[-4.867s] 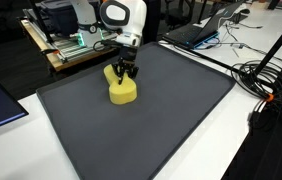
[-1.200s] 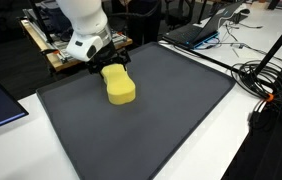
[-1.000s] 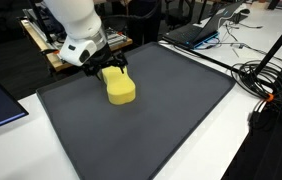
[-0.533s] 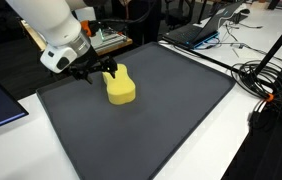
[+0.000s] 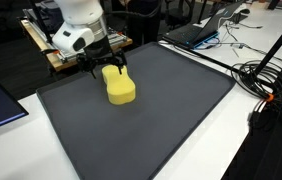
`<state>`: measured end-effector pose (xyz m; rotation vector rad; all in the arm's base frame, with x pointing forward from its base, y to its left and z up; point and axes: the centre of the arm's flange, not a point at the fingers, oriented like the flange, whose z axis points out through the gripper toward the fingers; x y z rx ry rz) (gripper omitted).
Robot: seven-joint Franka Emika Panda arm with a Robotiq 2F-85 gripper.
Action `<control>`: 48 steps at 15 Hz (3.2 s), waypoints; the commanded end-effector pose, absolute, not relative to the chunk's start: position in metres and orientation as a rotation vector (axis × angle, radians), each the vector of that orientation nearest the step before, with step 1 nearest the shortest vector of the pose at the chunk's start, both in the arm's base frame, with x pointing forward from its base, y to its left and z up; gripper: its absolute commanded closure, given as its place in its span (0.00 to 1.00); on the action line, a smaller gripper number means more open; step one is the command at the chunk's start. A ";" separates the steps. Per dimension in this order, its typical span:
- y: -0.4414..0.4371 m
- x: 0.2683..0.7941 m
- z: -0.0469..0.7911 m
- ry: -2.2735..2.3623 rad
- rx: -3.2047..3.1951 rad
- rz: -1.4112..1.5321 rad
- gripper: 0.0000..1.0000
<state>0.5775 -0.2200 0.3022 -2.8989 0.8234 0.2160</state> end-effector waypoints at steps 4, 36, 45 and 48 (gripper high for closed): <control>-0.149 0.645 0.341 0.729 -3.181 0.248 0.00; 0.031 0.709 0.301 2.068 -3.206 0.152 0.00; 0.049 0.656 0.261 1.152 -3.665 0.169 0.00; 0.052 0.632 0.260 0.899 -3.742 0.207 0.00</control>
